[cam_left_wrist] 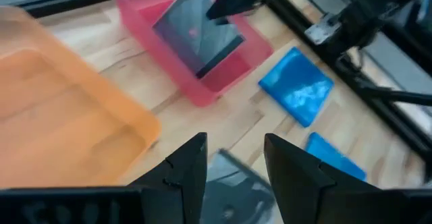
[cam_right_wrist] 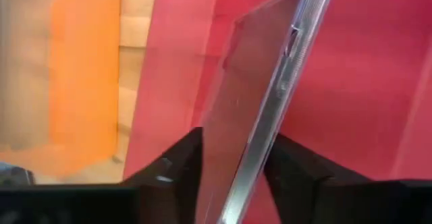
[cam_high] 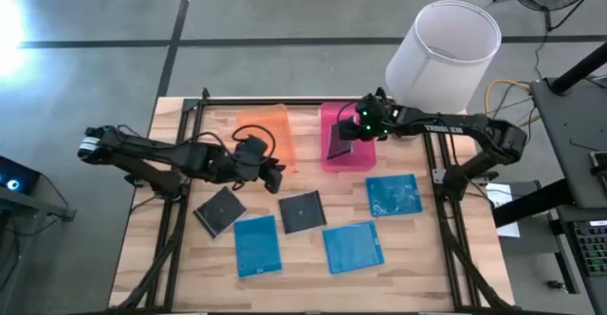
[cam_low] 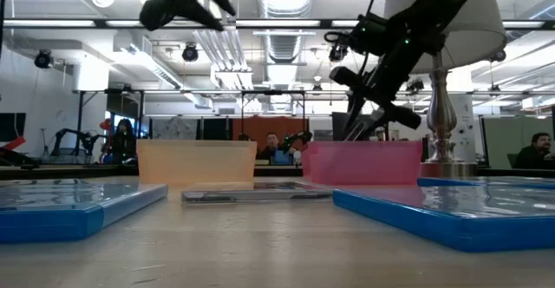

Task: Pick & place jewel cases by type
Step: Put the right black CD case into the pink bin

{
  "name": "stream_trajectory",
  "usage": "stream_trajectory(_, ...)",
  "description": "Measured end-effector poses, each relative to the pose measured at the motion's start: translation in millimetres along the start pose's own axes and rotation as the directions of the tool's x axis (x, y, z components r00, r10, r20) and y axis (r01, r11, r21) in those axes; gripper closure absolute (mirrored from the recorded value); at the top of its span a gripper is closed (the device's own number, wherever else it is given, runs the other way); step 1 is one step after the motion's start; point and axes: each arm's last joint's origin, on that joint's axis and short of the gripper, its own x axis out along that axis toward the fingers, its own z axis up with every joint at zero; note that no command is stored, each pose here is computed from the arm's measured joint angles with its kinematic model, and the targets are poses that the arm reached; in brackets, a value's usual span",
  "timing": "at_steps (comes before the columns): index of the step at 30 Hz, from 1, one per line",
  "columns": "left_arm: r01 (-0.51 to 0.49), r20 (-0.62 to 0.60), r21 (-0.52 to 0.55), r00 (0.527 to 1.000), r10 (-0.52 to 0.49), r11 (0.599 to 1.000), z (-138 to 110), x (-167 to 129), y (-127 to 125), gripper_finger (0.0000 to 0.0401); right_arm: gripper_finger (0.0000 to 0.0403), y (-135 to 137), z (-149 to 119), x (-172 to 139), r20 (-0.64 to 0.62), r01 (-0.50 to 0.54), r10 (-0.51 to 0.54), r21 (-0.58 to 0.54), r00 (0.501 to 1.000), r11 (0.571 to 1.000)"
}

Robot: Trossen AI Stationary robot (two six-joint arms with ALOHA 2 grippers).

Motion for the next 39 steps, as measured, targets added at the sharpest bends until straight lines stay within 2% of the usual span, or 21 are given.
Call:
stream_trajectory(5, -0.024, -0.009, 0.013, 1.0, 0.024, 1.0, -8.9, -0.5, 13.7, 0.0271, 0.0167, 13.7, 2.7, -21.4, 0.061, 0.159, -0.154, -0.074, 0.986, 0.985)
stream_trajectory(9, -0.032, -0.029, 0.04, 0.999, 0.033, 0.999, -13.7, 0.3, 21.0, 0.0271, 0.0135, 34.4, -1.6, -45.5, 0.101, 0.281, -0.264, -0.223, 0.959, 0.934)
stream_trajectory(12, 0.013, -0.099, 0.082, 0.995, -0.005, 0.997, -18.2, 1.5, 23.1, 0.0271, 0.0127, 58.7, -13.2, -61.4, 0.067, 0.21, -0.199, -0.33, 0.978, 0.921)
stream_trajectory(14, 0.047, -0.178, 0.075, 0.984, -0.033, 0.996, -24.7, 6.0, 26.3, 0.0271, 0.0128, 67.7, -25.7, -67.0, -0.04, 0.127, -0.151, -0.356, 0.988, 0.926)
stream_trajectory(16, 0.046, -0.249, 0.054, 0.968, -0.032, 0.997, -34.9, 12.6, 31.7, 0.0271, 0.0132, 71.1, -40.9, -64.3, -0.174, 0.053, -0.122, -0.355, 0.977, 0.933)
stream_trajectory(18, 0.025, -0.3, 0.022, 0.954, -0.018, 0.999, -44.5, 19.2, 36.7, 0.0271, 0.0137, 69.6, -59.6, -58.8, -0.246, 0.04, -0.137, -0.362, 0.96, 0.931)
stream_trajectory(23, -0.039, -0.407, -0.066, 0.913, 0.009, 0.997, -68.3, 34.0, 46.1, 0.0271, 0.0148, 64.7, -110.4, -39.1, -0.31, 0.035, -0.145, -0.333, 0.94, 0.942)
stream_trajectory(26, -0.042, -0.469, -0.09, 0.883, -0.005, 0.995, -84.4, 42.9, 47.8, 0.0271, 0.0149, 69.6, -132.4, -24.8, -0.321, -0.062, -0.027, -0.264, 0.947, 0.963)
stream_trajectory(29, -0.032, -0.516, -0.105, 0.856, -0.027, 0.994, -99.1, 52.6, 44.2, 0.0271, 0.0149, 70.0, -149.5, -5.1, -0.343, -0.1, 0.027, -0.197, 0.939, 0.975)
stream_trajectory(34, -0.074, -0.556, -0.078, 0.831, 0.018, 0.994, -114.5, 70.6, 36.2, 0.0271, 0.0147, 69.1, -171.8, 25.6, -0.359, -0.073, -0.004, -0.199, 0.933, 0.977)
stream_trajectory(39, -0.091, -0.553, -0.05, 0.832, 0.049, 0.995, -117.6, 87.9, 26.4, 0.0271, 0.0133, 69.5, -184.9, 44.5, -0.366, -0.042, -0.051, -0.244, 0.929, 0.969)
